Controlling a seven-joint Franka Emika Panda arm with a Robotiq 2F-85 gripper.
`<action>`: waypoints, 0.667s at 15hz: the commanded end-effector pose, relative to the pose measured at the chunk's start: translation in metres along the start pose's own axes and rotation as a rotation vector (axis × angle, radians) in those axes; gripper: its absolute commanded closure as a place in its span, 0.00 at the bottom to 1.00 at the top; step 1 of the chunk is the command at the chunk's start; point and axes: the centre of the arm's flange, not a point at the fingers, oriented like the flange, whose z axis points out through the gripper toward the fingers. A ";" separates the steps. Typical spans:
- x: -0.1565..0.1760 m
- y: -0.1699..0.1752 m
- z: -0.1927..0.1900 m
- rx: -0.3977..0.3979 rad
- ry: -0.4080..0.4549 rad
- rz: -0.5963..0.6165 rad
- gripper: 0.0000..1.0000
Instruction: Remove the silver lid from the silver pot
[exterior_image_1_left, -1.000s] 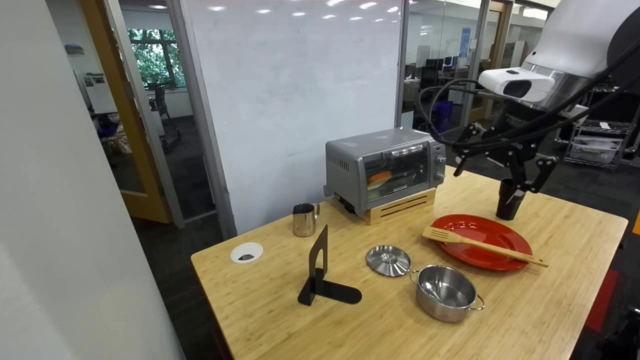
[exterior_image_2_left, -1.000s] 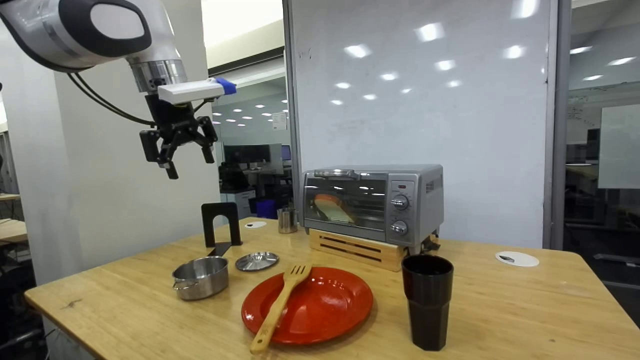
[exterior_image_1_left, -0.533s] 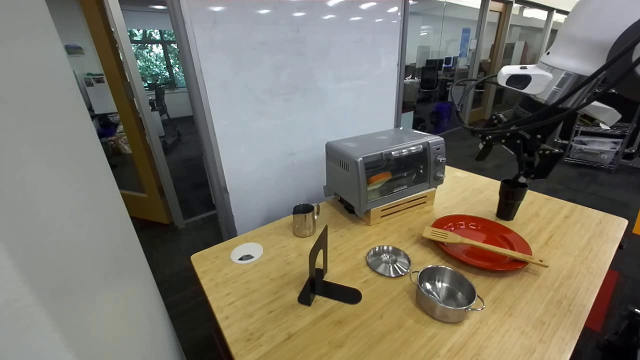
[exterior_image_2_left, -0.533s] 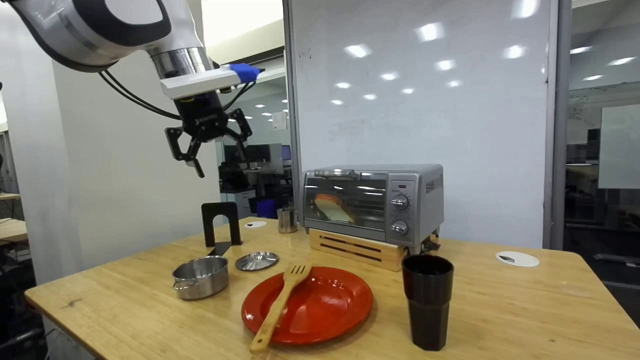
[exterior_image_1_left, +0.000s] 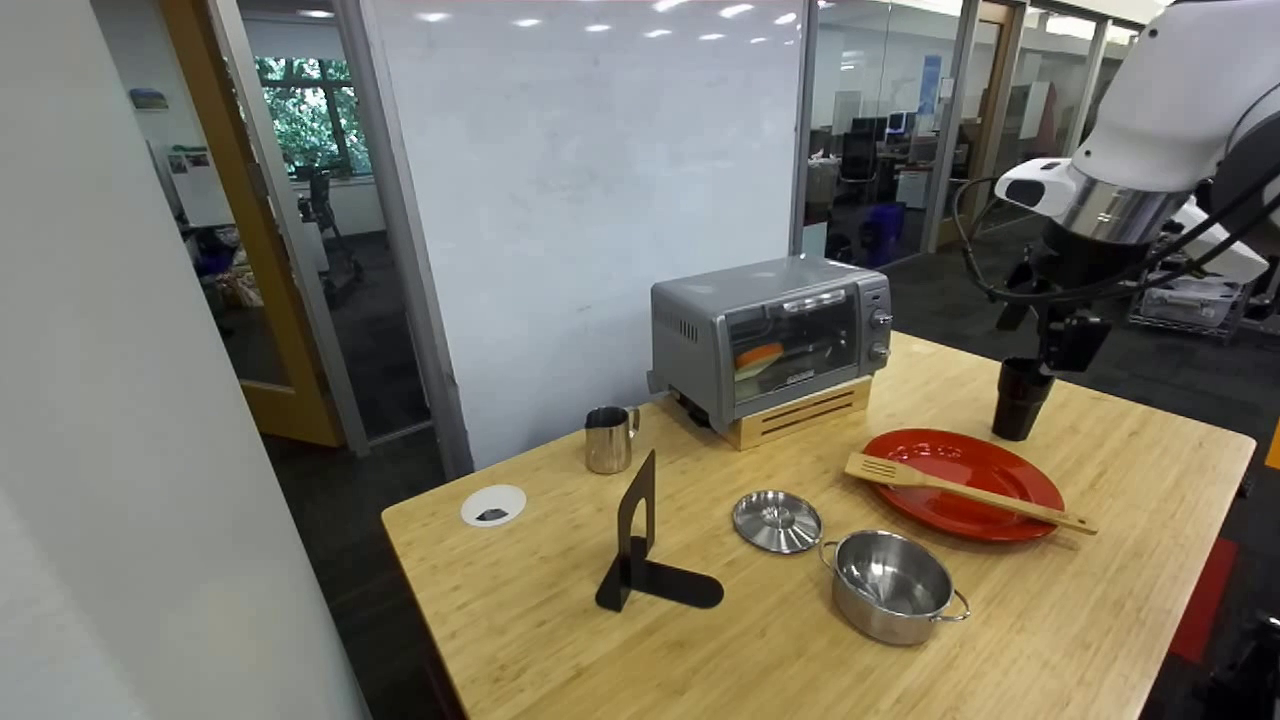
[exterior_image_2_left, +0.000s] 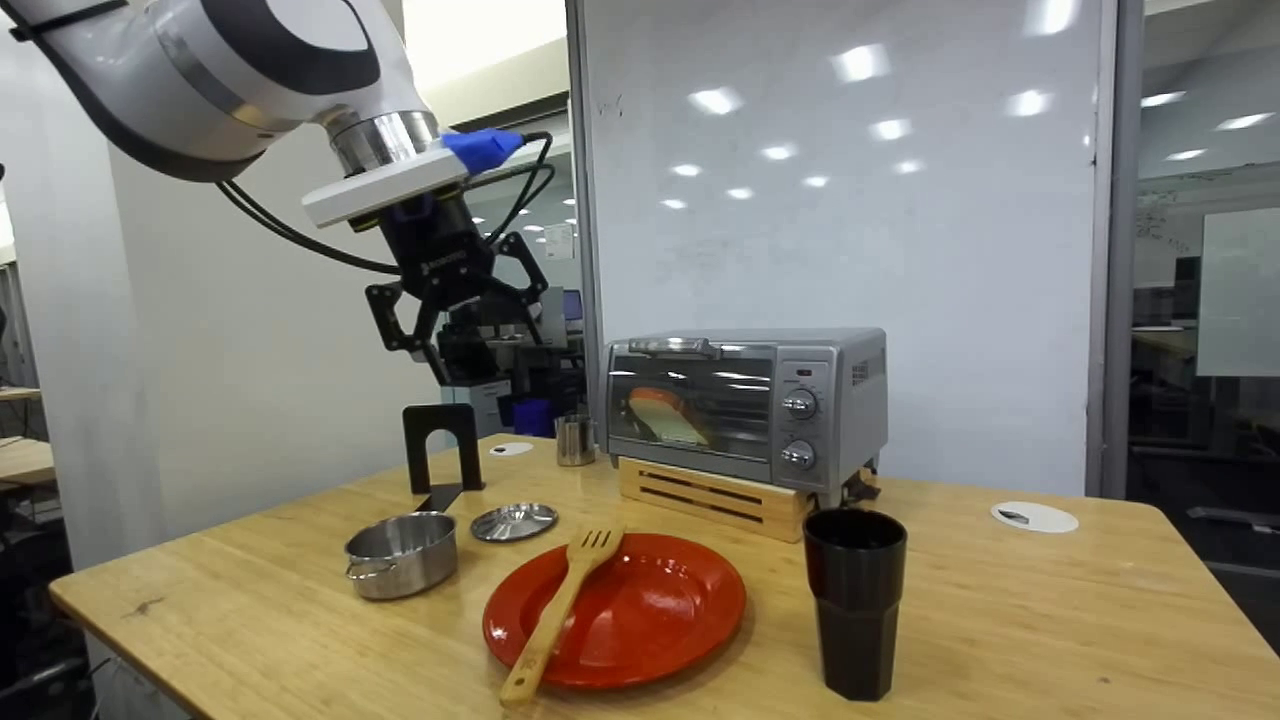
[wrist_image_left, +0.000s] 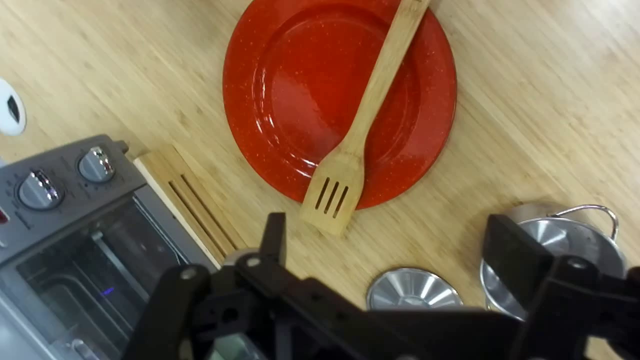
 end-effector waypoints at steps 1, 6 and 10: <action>0.012 0.004 0.031 0.023 -0.047 0.093 0.00; 0.006 -0.005 0.032 0.050 -0.044 0.081 0.00; 0.006 -0.004 0.028 0.042 -0.036 0.083 0.00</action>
